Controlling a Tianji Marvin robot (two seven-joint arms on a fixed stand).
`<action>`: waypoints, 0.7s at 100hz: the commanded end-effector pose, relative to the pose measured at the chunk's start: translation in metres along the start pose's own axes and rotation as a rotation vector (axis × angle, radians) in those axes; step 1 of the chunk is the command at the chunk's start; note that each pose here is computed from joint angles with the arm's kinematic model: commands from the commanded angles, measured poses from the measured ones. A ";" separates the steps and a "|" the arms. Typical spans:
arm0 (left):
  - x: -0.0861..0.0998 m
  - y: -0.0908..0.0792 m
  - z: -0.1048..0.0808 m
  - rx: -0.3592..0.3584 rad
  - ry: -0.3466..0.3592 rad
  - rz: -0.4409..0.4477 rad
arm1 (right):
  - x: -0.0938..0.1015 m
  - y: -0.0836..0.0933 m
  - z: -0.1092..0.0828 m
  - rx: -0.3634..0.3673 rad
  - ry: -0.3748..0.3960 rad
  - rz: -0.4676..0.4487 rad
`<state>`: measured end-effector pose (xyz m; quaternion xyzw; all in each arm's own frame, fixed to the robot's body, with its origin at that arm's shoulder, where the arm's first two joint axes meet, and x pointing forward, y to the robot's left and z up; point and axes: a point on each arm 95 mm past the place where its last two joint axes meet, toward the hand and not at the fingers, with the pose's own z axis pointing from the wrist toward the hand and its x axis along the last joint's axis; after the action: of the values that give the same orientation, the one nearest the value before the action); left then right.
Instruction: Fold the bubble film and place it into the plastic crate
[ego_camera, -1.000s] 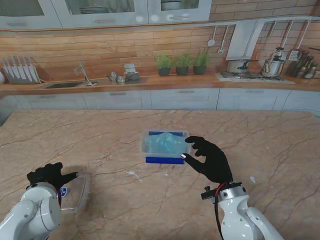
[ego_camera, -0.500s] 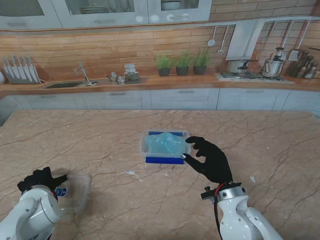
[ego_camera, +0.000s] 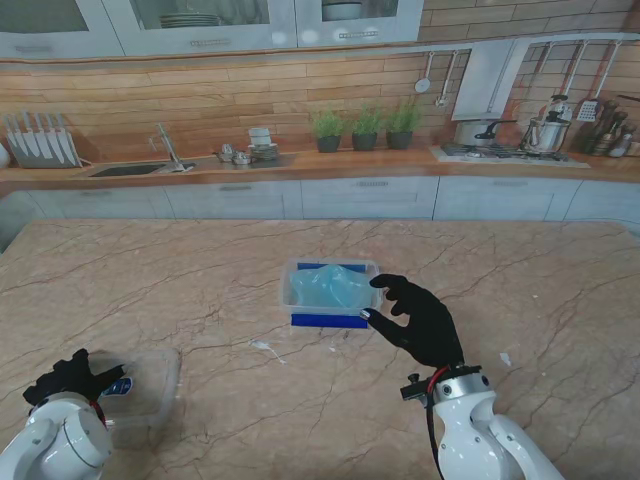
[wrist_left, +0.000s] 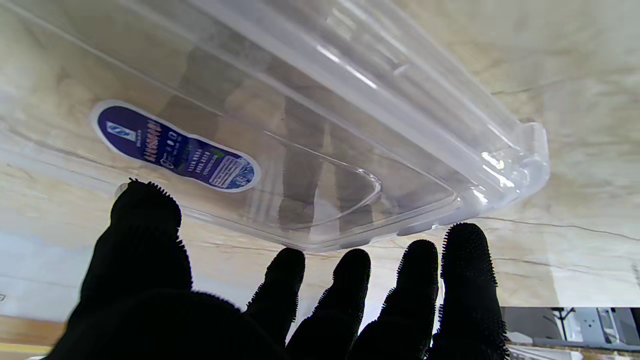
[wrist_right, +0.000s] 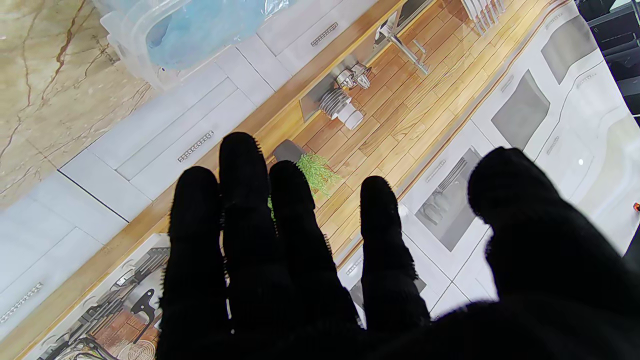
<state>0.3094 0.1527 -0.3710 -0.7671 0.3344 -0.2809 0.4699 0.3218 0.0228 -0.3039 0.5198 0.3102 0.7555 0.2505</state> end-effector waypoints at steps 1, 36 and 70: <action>-0.007 0.009 -0.004 -0.018 -0.020 0.011 | 0.002 -0.001 0.000 0.000 0.004 0.005; -0.008 0.020 -0.014 -0.064 -0.019 -0.061 | -0.003 -0.002 0.011 0.030 0.002 0.037; 0.019 0.028 -0.013 -0.153 0.074 0.021 | -0.002 0.000 0.010 0.024 0.000 0.041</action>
<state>0.3173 0.1322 -0.3636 -0.7675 0.3626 -0.2949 0.4387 0.3344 0.0216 -0.3040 0.5304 0.3112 0.7542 0.2303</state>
